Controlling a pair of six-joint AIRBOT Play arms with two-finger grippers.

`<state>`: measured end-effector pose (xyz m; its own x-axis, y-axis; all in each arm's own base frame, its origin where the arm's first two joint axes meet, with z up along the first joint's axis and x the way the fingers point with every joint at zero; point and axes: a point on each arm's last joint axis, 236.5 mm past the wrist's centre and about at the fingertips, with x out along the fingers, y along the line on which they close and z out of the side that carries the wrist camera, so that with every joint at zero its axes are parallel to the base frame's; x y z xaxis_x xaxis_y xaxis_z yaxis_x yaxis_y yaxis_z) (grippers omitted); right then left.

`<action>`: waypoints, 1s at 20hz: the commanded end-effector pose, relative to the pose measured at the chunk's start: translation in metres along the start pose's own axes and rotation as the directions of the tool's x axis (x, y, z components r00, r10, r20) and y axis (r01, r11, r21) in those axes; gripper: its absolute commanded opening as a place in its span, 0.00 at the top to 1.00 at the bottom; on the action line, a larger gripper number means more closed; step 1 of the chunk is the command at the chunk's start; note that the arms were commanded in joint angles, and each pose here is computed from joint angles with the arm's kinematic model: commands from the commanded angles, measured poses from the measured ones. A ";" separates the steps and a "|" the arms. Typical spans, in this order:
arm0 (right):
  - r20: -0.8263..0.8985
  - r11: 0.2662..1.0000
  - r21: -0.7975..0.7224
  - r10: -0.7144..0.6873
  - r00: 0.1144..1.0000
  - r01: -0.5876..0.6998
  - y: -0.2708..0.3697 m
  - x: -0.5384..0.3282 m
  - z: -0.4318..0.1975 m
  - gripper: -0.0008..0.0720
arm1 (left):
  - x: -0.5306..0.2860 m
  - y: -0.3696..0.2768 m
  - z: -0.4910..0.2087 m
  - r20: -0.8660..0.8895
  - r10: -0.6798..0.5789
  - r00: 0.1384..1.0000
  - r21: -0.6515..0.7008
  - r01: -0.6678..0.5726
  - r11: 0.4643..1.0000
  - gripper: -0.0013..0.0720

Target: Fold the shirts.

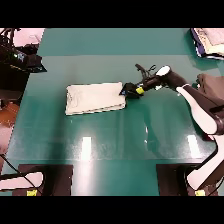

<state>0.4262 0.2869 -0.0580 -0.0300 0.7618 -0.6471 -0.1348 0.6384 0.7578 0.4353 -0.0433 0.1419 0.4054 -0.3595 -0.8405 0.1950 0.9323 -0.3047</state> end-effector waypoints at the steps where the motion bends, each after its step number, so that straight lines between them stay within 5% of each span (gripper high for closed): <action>1: -0.037 0.998 -0.012 0.064 0.997 -0.064 0.020 0.038 0.005 0.07 | 0.002 -0.001 -0.004 -0.013 -0.009 1.000 -0.004 0.009 1.000 0.95; 2: -0.045 0.997 -0.032 0.071 0.996 -0.073 0.028 0.048 0.006 0.13 | 0.002 -0.001 -0.004 -0.013 -0.009 1.000 -0.004 0.009 1.000 0.95; 4: -0.051 0.994 -0.068 0.083 0.995 -0.087 0.042 0.062 0.008 0.39 | 0.002 -0.001 -0.004 -0.013 -0.009 1.000 -0.004 0.009 1.000 0.95; 6: -0.039 0.986 -0.137 0.086 0.996 -0.091 0.055 0.068 0.012 0.90 | 0.002 -0.001 -0.004 -0.014 -0.009 1.000 -0.004 0.009 1.000 0.95; 7: -0.029 0.978 -0.186 0.090 0.995 -0.094 0.061 0.066 0.016 0.96 | 0.002 -0.001 -0.004 -0.014 -0.009 1.000 -0.004 0.009 1.000 0.95; 11: -0.013 0.959 -0.263 0.105 0.994 -0.105 0.080 0.025 0.032 0.97 | 0.001 -0.002 -0.006 -0.023 -0.010 1.000 0.012 0.011 1.000 0.95; 16: 0.194 0.954 -0.216 -0.166 0.967 0.208 0.021 -0.122 0.069 0.97 | 0.001 -0.003 -0.007 -0.029 -0.016 0.999 0.020 0.017 1.000 0.95; 20: 0.391 0.928 -0.009 -0.339 0.856 0.372 -0.045 -0.274 0.075 0.97 | 0.005 -0.013 -0.007 -0.033 -0.027 0.999 0.033 0.029 0.999 0.95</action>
<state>0.5111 0.1604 0.0642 0.2824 0.6242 -0.7284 -0.2873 0.7795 0.5566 0.4289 -0.0500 0.1382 0.3743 -0.3756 -0.8478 0.2234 0.9239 -0.3107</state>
